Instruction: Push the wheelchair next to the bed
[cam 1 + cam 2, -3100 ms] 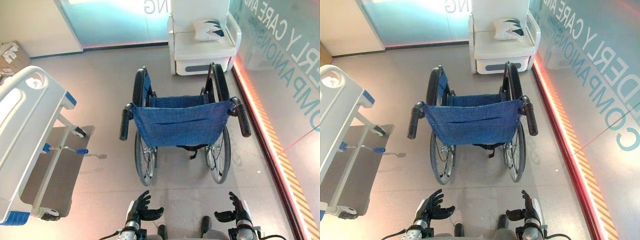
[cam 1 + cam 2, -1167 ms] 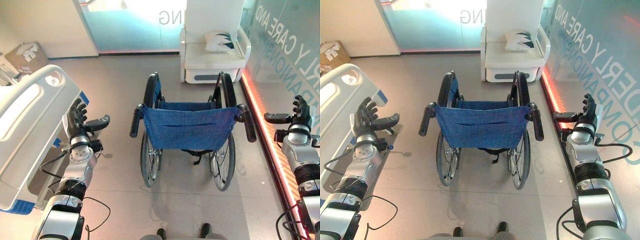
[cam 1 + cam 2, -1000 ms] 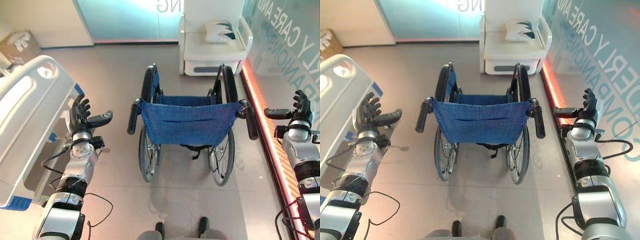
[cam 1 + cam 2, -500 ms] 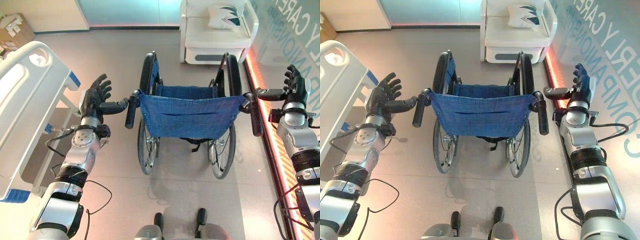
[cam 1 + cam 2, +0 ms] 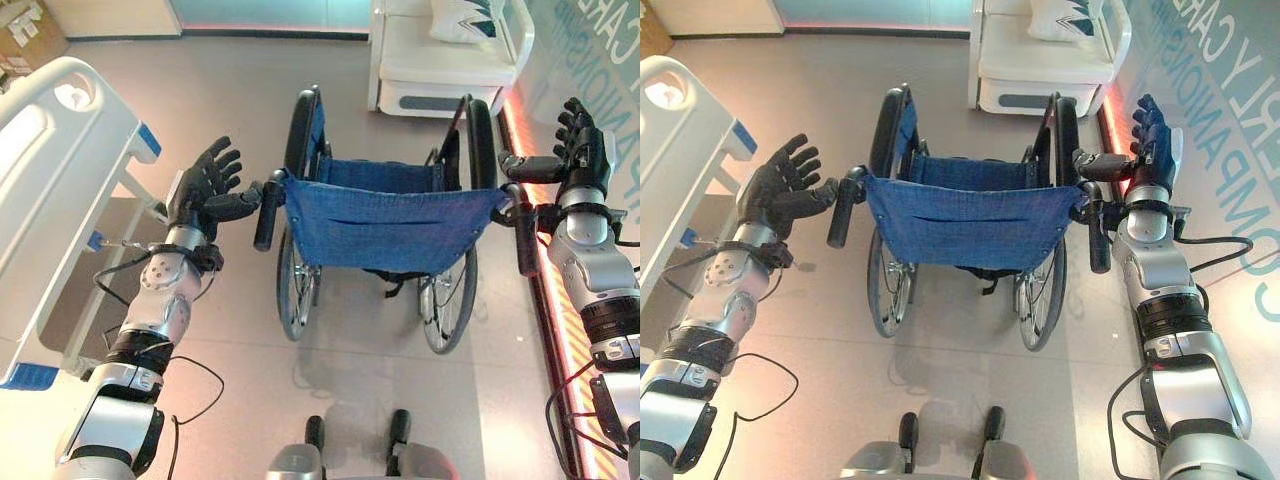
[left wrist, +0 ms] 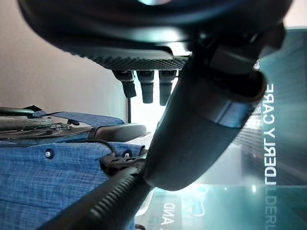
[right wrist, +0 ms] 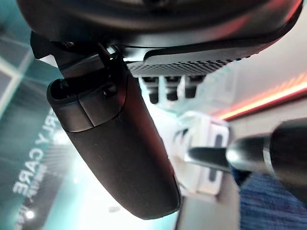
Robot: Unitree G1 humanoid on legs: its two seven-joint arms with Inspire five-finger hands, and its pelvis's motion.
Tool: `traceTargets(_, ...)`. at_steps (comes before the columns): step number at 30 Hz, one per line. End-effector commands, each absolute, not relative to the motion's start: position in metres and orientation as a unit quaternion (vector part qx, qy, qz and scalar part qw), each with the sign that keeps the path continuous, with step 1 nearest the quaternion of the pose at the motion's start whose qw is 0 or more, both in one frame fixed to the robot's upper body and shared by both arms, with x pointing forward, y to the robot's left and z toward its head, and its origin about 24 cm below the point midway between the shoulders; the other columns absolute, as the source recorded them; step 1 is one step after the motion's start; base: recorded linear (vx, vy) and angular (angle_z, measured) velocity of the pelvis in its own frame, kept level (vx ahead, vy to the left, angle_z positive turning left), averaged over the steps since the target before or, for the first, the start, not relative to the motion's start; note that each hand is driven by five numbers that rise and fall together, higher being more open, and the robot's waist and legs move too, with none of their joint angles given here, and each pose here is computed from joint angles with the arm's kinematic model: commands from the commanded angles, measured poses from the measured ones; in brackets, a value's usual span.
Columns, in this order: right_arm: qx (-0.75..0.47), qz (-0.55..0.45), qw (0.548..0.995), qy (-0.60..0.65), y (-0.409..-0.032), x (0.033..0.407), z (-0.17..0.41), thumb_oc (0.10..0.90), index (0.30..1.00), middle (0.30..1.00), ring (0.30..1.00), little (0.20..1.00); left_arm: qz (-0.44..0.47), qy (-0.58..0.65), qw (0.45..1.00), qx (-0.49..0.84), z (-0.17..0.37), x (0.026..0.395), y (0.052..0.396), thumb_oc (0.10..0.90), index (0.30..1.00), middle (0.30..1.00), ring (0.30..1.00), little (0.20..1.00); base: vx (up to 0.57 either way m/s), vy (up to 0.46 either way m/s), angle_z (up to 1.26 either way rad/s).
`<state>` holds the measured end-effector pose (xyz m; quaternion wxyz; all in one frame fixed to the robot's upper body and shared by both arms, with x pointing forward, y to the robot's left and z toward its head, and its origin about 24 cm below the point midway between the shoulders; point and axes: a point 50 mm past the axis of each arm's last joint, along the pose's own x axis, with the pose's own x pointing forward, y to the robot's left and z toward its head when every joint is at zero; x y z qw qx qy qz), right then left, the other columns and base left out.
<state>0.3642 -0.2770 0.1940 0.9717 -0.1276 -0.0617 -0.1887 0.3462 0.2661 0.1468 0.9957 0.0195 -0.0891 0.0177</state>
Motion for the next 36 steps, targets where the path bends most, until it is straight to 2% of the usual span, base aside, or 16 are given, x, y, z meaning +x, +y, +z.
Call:
traceTargets(1, -0.226, -0.133, 0.961, -0.087, -0.258, 0.374, 0.24, 0.8, 0.9, 0.9, 0.9, 0.9, -0.053, -0.197, 0.976, 0.078, 0.216, 0.358, 0.237, 0.8, 0.9, 0.9, 0.9, 0.9, -0.09, -0.015, -0.05)
traceTargets(5, -0.268, -0.115, 0.956, 0.006, -0.269, 0.378, 0.221, 0.8, 0.9, 0.9, 0.9, 0.9, -0.055, -0.242, 0.967, 0.06, 0.233, 0.355, 0.241, 0.8, 0.9, 0.9, 0.9, 0.9, -0.05, -0.011, -0.03)
traceTargets(10, -0.282, -0.087, 0.953, 0.068, -0.273, 0.38, 0.206, 0.8, 0.9, 0.9, 0.9, 0.9, 0.006, -0.317, 0.947, 0.043, 0.254, 0.347, 0.246, 0.8, 0.9, 0.9, 0.9, 0.9, 0.0, 0.0, 0.0)
traceTargets(16, -0.298, -0.085, 0.947, 0.088, -0.278, 0.377, 0.202, 0.8, 0.9, 0.9, 0.9, 0.9, 0.033, -0.347, 0.937, 0.033, 0.266, 0.34, 0.252, 0.8, 0.9, 0.9, 0.9, 0.9, -0.05, -0.012, -0.01)
traceTargets(24, -0.351, -0.142, 0.921, 0.097, -0.303, 0.365, 0.209, 0.8, 0.9, 0.9, 0.9, 0.9, 0.054, -0.41, 0.91, 0.028, 0.284, 0.321, 0.253, 0.8, 0.9, 0.9, 0.9, 0.9, -0.05, 0.0, -0.03)
traceTargets(29, -0.375, -0.196, 0.904, 0.064, -0.314, 0.358, 0.226, 0.8, 0.9, 0.9, 0.9, 0.9, 0.034, -0.399, 0.916, 0.028, 0.29, 0.319, 0.249, 0.8, 0.9, 0.9, 0.9, 0.9, -0.04, 0.002, -0.03)
traceTargets(36, -0.374, -0.19, 0.908, 0.028, -0.304, 0.354, 0.234, 0.8, 0.9, 0.9, 0.9, 0.9, 0.025, -0.302, 0.95, 0.078, 0.267, 0.327, 0.244, 0.8, 0.9, 0.9, 0.9, 0.9, -0.05, -0.005, -0.04)
